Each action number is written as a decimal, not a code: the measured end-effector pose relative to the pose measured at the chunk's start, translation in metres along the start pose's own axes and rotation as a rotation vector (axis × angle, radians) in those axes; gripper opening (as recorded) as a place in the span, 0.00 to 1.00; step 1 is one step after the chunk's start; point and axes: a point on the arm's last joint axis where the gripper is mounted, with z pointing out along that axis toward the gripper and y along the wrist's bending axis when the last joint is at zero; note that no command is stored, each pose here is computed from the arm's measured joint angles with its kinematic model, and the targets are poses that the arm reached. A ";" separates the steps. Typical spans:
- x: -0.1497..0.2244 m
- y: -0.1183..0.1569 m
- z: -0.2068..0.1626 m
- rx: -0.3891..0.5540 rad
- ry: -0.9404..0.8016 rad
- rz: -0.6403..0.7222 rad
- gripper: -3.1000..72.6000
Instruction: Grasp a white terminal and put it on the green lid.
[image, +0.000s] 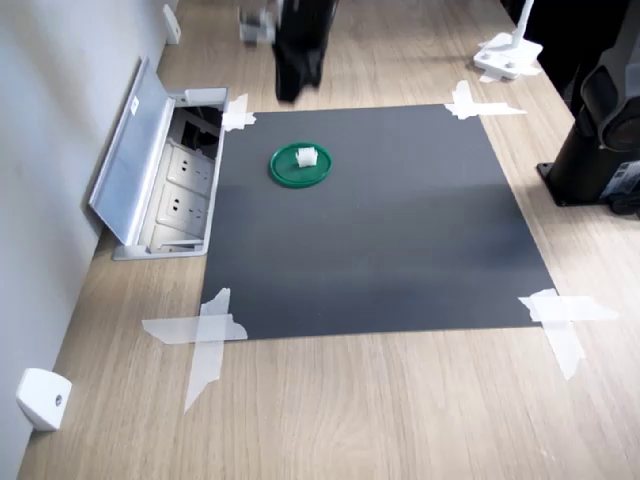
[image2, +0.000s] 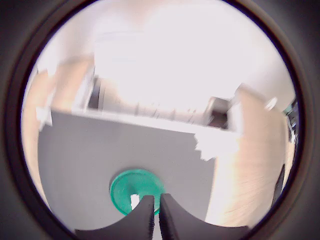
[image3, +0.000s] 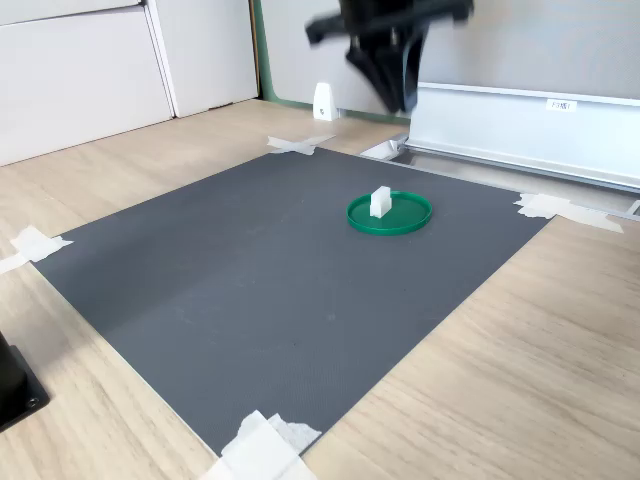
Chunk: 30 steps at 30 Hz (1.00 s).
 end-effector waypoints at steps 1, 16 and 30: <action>0.002 0.000 -0.015 0.013 -0.054 0.009 0.04; 0.168 0.044 -0.137 0.033 -0.880 0.359 0.03; 0.263 0.073 -0.105 0.023 -0.879 0.361 0.03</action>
